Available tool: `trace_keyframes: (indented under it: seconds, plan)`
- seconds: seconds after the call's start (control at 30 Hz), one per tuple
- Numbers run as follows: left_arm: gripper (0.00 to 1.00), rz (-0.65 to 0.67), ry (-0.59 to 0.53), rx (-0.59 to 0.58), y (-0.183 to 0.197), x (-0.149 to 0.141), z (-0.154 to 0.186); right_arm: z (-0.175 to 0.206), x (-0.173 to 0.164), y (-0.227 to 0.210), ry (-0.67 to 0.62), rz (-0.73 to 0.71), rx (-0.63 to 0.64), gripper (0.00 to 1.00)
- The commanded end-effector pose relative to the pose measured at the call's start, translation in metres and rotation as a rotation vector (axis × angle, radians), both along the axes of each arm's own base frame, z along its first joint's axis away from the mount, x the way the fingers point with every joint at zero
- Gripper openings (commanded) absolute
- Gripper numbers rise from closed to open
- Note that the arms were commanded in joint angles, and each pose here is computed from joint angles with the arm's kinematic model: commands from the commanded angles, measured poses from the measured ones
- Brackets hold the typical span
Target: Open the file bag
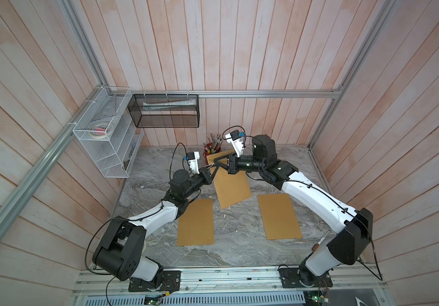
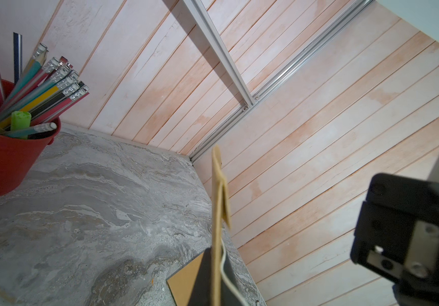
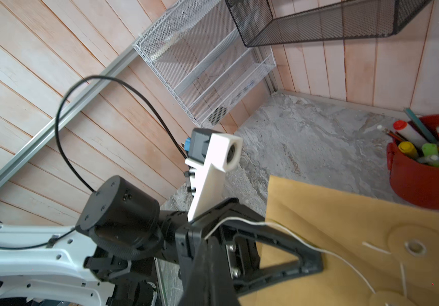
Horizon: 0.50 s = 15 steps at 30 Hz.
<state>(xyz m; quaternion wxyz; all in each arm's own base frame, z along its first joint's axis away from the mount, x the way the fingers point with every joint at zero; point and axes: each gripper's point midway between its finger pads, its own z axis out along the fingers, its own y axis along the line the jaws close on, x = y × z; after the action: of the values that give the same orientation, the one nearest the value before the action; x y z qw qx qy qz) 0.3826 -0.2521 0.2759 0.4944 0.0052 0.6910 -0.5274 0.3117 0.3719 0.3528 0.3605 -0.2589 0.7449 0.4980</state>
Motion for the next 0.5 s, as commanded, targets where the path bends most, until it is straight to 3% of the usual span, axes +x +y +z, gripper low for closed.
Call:
trace_keyframes:
  seconds: [0.0,0.47]
  plan:
    - [0.00,0.035,-0.047,-0.024,0.009,0.003,0.022,0.004,-0.002,-0.009,-0.004,-0.028,0.028,0.00]
    - [0.00,0.063,-0.074,-0.008,0.018,0.008,0.033,-0.063,-0.017,-0.045,0.148,-0.110,-0.003,0.00]
